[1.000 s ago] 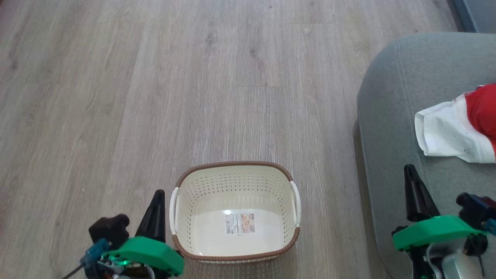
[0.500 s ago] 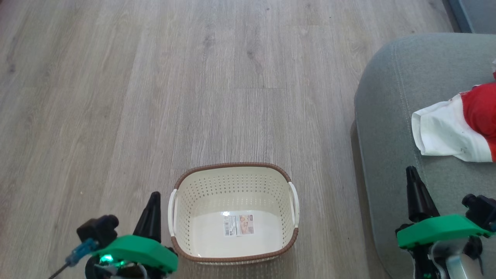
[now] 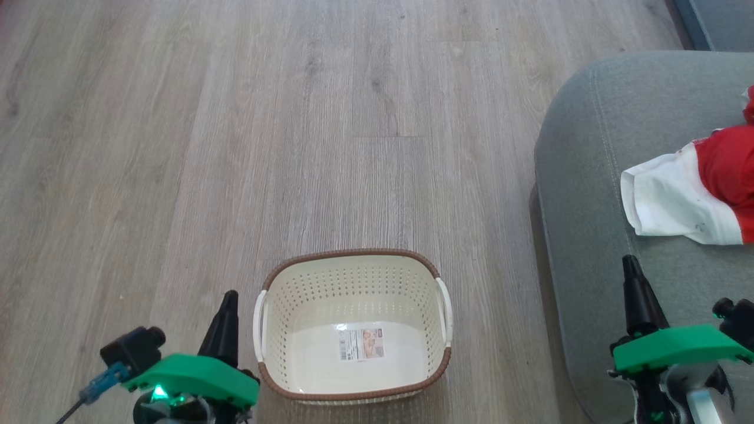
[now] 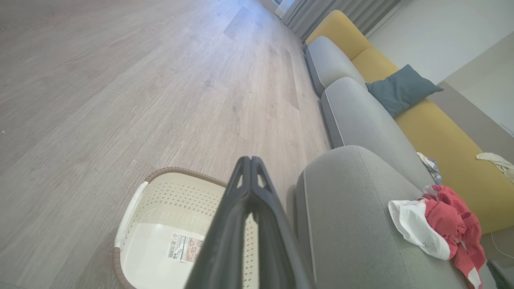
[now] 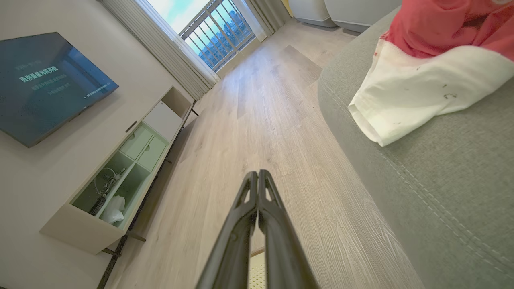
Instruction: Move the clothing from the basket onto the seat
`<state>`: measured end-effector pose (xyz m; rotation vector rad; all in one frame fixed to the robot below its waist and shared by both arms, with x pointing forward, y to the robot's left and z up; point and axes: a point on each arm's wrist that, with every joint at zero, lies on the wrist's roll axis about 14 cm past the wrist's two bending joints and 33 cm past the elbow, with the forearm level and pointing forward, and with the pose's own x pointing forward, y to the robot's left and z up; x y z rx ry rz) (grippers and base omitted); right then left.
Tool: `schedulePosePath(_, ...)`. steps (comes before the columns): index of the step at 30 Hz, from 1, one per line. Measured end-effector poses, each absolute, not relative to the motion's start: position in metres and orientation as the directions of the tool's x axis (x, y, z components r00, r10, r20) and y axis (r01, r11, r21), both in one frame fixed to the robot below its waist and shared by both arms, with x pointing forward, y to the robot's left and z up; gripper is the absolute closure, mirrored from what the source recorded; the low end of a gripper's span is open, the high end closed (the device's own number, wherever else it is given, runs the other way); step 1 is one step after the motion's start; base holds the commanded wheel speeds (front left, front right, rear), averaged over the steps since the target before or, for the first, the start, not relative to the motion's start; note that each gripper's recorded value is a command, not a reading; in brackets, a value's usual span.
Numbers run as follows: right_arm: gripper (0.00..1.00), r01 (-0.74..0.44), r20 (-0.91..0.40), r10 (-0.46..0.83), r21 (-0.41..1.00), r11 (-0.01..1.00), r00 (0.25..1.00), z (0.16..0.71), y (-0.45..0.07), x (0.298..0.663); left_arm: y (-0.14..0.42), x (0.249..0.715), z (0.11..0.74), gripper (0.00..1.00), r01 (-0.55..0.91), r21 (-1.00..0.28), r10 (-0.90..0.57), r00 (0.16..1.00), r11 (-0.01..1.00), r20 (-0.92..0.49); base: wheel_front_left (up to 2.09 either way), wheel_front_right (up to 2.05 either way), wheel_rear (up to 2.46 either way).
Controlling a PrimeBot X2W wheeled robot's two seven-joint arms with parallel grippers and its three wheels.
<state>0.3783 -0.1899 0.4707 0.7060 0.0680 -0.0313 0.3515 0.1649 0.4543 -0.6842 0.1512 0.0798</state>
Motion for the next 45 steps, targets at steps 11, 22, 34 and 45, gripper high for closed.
schedulePosePath(11, 1.00, 0.081, -0.094, -0.018, 0.726, 0.682, 0.995, 0.468, -0.193, 0.376, 0.169, 0.356, 0.455, 1.00, -0.141, -0.706, 0.022, 0.984, 0.694, -0.174, 0.00, 0.00, 0.00)
schedulePosePath(22, 1.00, 0.101, -0.108, -0.025, 0.792, 0.602, 0.994, 0.467, -0.195, 0.375, 0.172, 0.356, 0.454, 1.00, -0.158, -0.773, 0.018, 0.982, 0.614, -0.187, 0.00, 0.00, 0.00)
schedulePosePath(34, 1.00, 0.109, -0.106, -0.035, 0.864, 0.492, 0.994, 0.470, -0.199, 0.377, 0.174, 0.359, 0.454, 1.00, -0.168, -0.849, 0.002, 0.981, 0.501, -0.193, 0.00, 0.00, 0.00)
schedulePosePath(45, 1.00, 0.121, -0.118, -0.033, 0.911, 0.394, 0.993, 0.469, -0.202, 0.375, 0.175, 0.363, 0.459, 1.00, -0.158, -0.904, -0.010, 0.984, 0.398, -0.177, 0.00, 0.00, 0.00)
